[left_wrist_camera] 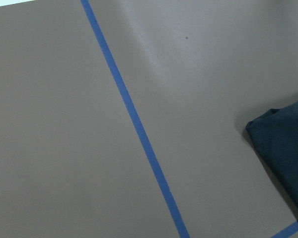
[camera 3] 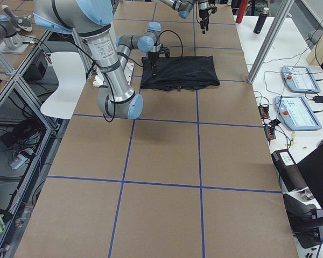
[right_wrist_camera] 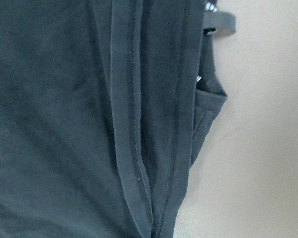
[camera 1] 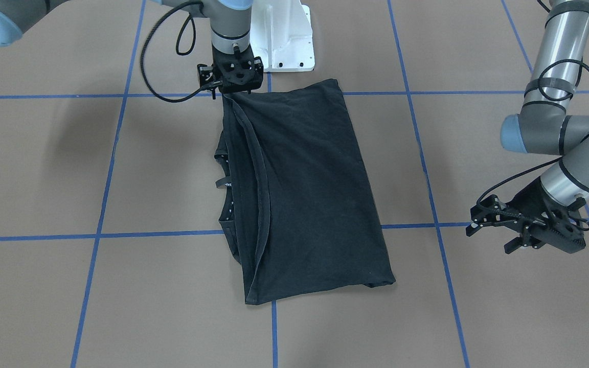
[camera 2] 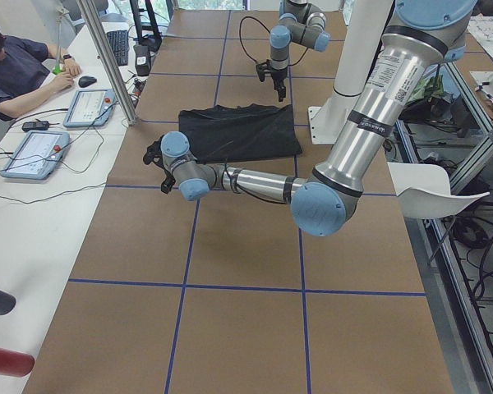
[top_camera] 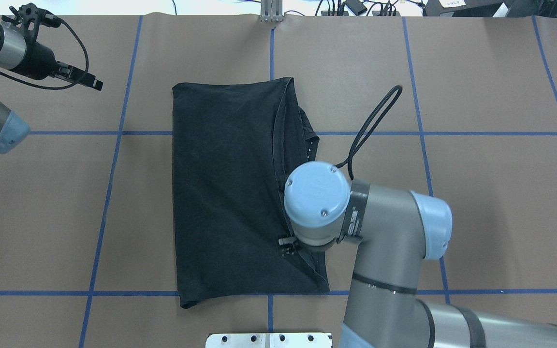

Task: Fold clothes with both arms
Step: 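Slide the right gripper along the bundle edge while the left arm lowers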

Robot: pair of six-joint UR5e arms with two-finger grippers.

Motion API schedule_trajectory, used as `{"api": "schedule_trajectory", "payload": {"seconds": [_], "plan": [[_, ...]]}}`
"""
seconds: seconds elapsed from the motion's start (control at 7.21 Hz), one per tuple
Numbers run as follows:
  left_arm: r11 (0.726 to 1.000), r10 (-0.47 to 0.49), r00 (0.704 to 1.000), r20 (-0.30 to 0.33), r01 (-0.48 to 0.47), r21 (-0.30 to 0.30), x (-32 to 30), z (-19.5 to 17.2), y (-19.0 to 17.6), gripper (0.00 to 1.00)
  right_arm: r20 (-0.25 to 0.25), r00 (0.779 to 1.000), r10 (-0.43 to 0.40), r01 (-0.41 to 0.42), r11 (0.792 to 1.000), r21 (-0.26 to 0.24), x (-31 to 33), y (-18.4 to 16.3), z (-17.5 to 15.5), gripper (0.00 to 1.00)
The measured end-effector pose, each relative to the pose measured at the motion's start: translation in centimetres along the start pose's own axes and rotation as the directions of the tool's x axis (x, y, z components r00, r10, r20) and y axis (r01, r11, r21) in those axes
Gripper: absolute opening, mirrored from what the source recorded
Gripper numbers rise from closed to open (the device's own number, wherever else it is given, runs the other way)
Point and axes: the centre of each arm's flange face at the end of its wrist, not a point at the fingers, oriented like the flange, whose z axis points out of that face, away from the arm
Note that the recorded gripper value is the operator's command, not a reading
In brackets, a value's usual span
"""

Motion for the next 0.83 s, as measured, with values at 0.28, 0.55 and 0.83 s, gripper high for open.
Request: {"api": "schedule_trajectory", "payload": {"seconds": [0.28, 0.55, 0.83], "plan": [[0.995, -0.098, 0.994, -0.049, 0.098, 0.009, 4.8, 0.9, 2.5, 1.00, 0.056, 0.980, 0.191, -0.193, 0.981, 0.037, 2.4, -2.4, -1.0, 0.99], [0.974, -0.220, 0.970, -0.100, 0.223, 0.027, 11.9, 1.2, 8.1, 1.00, 0.188, 0.925, 0.331, -0.350, 0.933, 0.077, 6.5, -1.7, 0.9, 0.99], [0.939, -0.340, 0.929, -0.146, 0.345, 0.005, 19.0, 0.7, 16.1, 1.00, 0.273, 0.863, 0.426, -0.471, 0.873, 0.126, 10.9, -0.1, 1.2, 0.99]]}}
